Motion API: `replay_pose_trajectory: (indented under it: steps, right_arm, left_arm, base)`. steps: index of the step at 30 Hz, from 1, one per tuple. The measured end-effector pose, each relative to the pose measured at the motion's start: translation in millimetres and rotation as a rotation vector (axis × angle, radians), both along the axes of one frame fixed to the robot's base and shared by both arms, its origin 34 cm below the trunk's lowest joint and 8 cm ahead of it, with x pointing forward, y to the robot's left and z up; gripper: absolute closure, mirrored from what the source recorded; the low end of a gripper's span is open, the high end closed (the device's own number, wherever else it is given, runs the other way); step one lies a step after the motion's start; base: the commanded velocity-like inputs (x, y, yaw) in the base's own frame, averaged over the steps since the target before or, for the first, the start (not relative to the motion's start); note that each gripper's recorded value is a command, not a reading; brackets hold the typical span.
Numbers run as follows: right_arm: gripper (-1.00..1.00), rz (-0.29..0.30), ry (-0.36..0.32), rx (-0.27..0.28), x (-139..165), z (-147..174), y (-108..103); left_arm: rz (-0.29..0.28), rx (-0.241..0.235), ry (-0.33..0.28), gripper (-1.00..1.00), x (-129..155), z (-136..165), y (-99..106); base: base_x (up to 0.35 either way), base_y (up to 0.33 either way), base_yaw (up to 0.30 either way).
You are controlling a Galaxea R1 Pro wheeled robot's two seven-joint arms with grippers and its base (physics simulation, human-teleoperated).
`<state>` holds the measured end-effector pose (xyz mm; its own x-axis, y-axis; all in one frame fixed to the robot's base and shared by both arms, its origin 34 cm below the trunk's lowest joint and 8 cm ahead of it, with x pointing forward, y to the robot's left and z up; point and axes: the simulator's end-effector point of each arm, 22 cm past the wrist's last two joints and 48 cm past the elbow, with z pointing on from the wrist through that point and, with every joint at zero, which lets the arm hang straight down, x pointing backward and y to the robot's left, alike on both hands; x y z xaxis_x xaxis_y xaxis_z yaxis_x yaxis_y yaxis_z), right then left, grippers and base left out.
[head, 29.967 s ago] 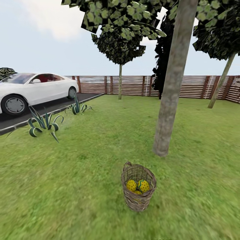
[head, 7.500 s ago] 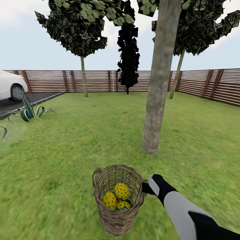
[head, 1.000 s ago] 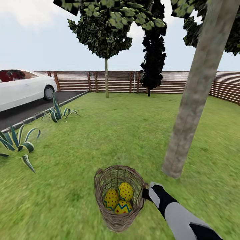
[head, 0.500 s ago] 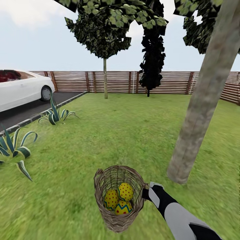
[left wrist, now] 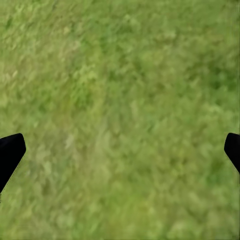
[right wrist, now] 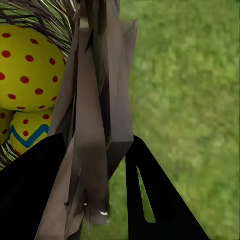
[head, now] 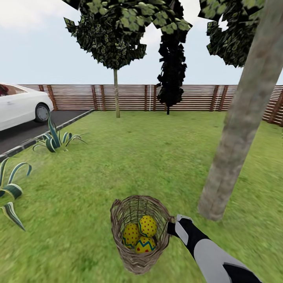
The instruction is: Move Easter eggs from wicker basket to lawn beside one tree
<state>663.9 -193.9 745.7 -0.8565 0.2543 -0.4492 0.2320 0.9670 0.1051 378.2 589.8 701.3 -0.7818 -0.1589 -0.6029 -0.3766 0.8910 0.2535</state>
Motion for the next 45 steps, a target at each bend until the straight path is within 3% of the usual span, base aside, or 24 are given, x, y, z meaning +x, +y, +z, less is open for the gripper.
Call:
replay_pose_trajectory:
  steps: [3, 7, 23, 45]
  right_arm:
    - [1.0, 0.013, -0.012, 0.044, 2.5, 1.5, 9.2]
    - [1.0, 0.024, -0.014, 0.05, 2.8, 1.6, 11.2]
    - [1.0, 0.022, -0.014, 0.051, 2.9, 1.4, 9.8]
    - [1.0, 0.025, -0.014, 0.045, 2.8, 1.4, 8.5]
  left_arm:
    - [0.0, 0.0, 0.0, -1.0, 0.0, 0.0, 0.0]
    - [0.0, 0.0, 0.0, -1.0, 0.0, 0.0, 0.0]
    - [0.0, 0.001, 0.0, -1.0, 0.0, 0.0, 0.1]
    - [0.0, 0.001, 0.001, -1.0, 0.0, 0.1, 0.1]
  base:
    - [0.282, 0.213, -0.151]
    - [0.282, 0.213, -0.028]
    - [0.282, 0.213, -0.008]
    - [0.319, 0.087, -0.178]
